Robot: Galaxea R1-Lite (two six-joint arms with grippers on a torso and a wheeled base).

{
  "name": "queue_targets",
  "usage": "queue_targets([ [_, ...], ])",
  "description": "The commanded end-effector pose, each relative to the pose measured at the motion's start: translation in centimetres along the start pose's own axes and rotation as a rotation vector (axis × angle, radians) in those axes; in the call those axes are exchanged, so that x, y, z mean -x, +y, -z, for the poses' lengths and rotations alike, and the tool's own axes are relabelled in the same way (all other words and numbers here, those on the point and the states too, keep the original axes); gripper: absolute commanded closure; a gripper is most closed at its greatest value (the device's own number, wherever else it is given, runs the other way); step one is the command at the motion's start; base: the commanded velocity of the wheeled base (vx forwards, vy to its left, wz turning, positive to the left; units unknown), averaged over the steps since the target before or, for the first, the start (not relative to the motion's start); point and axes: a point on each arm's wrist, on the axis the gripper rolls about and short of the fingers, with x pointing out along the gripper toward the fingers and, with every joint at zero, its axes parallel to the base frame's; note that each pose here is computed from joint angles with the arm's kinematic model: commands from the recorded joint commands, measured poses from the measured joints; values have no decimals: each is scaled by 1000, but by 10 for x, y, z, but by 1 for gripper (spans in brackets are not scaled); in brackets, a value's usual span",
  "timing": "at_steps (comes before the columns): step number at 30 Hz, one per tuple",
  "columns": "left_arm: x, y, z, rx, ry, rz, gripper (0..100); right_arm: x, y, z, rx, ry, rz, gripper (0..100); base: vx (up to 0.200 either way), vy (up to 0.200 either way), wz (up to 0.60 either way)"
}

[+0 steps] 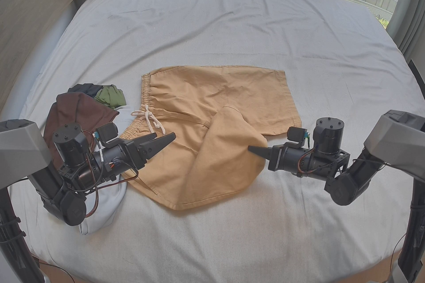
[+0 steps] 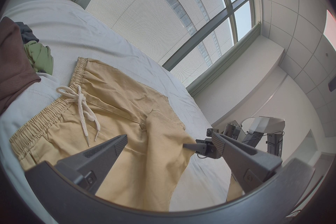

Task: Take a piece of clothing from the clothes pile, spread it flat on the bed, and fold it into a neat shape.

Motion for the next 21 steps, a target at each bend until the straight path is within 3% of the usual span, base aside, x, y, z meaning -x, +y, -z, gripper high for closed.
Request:
queue_targets([
  [1, -1, -1, 2, 2, 5, 5, 0, 27, 4, -31, 4, -37, 44, 100, 0, 0, 0],
  [11, -2, -1, 6, 11, 19, 5, 0, 54, -9, -35, -47, 97, 171, 100, 0, 0, 0],
  [21, -2, -1, 6, 11, 18, 3, 0, 67, -20, -31, -81, 189, 241, 100, 0, 0, 0],
])
